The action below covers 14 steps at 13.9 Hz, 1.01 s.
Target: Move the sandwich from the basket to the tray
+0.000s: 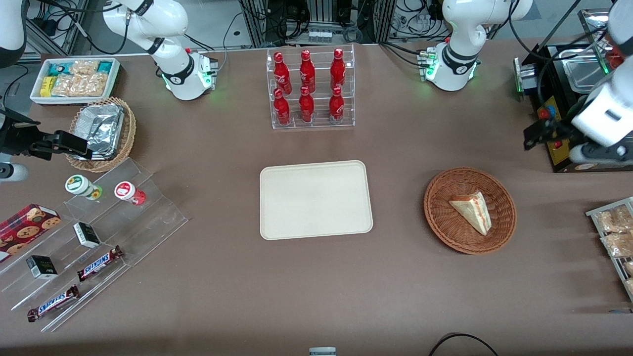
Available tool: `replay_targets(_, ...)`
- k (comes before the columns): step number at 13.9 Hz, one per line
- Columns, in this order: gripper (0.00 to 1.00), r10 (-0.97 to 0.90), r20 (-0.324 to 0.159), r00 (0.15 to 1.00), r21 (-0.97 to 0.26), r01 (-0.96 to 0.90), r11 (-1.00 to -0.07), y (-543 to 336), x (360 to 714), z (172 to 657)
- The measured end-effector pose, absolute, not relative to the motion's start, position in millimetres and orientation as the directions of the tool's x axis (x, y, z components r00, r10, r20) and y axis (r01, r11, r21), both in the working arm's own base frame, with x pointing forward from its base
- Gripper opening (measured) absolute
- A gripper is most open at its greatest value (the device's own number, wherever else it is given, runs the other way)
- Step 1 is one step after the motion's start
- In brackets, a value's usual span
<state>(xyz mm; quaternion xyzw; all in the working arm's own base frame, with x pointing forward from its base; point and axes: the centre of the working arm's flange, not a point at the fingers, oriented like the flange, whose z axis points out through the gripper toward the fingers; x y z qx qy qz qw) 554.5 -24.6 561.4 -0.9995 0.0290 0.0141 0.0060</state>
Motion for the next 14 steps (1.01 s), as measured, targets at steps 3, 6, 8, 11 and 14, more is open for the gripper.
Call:
replay_targets(3,1.00,0.016,0.008,1.000,-0.011,0.017,-1.000,-20,556,500)
replay_targets(6,1.00,0.182,0.071,0.981,0.006,0.182,-0.983,-17,549,441)
replay_targets(8,1.00,0.321,0.110,0.941,0.033,0.319,-0.947,-19,539,402)
replay_targets(11,1.00,0.444,0.092,0.891,0.044,0.442,-0.896,-25,530,360)
replay_targets(14,1.00,0.512,0.095,0.854,0.064,0.508,-0.859,-40,531,331)
